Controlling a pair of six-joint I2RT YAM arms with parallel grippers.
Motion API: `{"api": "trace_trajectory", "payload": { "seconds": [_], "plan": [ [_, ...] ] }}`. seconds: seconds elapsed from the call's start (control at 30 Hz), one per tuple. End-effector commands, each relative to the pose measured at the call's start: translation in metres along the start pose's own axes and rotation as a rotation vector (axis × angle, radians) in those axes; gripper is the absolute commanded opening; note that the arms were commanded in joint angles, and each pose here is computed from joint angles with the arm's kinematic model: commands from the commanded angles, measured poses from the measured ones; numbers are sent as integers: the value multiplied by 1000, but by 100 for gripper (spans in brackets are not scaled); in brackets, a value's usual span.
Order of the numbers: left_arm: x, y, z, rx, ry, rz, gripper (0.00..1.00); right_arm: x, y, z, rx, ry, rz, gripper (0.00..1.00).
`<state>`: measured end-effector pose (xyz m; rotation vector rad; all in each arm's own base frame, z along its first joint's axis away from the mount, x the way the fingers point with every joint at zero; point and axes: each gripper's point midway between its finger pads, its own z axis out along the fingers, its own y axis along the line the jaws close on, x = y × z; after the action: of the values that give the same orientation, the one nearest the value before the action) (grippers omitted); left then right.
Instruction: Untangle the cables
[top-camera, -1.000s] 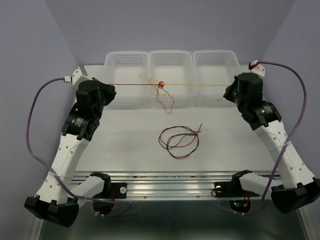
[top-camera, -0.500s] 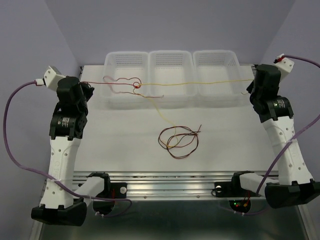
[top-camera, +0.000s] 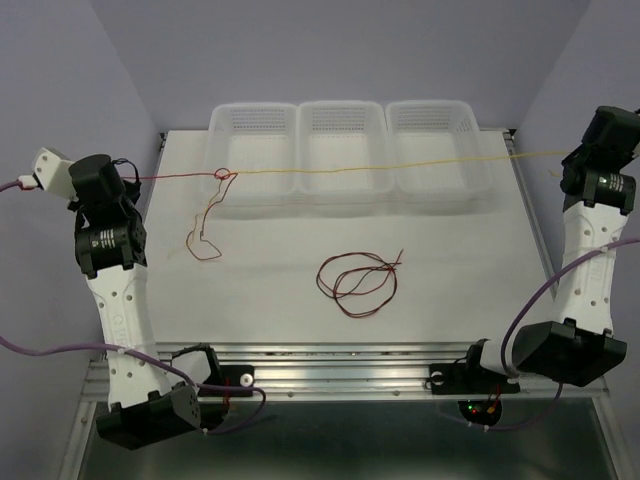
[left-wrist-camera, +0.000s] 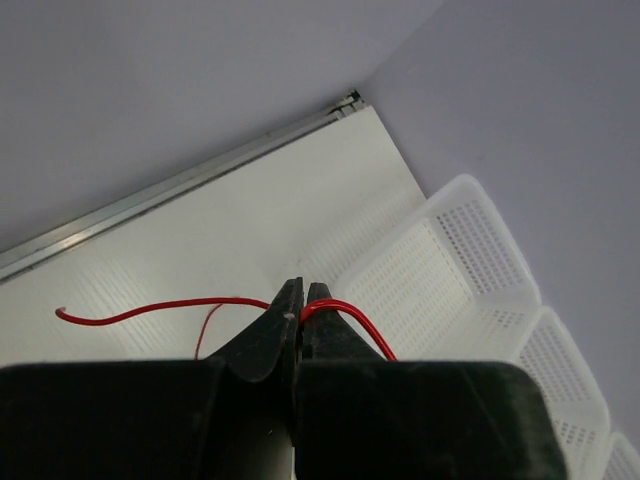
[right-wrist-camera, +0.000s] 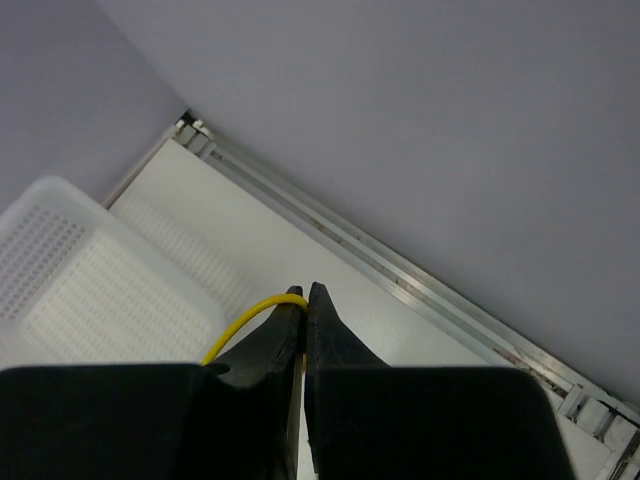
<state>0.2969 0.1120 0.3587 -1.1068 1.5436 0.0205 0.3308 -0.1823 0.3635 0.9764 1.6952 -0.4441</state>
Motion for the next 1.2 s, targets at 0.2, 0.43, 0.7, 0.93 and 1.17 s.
{"api": "trace_trajectory", "payload": {
  "seconds": [0.2,0.43,0.7,0.93,1.17],
  "plan": [
    [-33,57,24,-152,-38,-23,0,-76,-26,14,-24,-107,124,1],
    [-27,72,31,-185,-23,-45,0,-120,-14,1,-100,-180,171,1],
    [25,28,33,32,95,-26,0,-118,63,-47,-586,-105,161,1],
    [150,-56,13,205,324,120,0,-57,163,-161,-1182,-35,-80,1],
    [167,-93,-17,328,364,134,0,72,193,-213,-1449,224,-211,1]
  ]
}}
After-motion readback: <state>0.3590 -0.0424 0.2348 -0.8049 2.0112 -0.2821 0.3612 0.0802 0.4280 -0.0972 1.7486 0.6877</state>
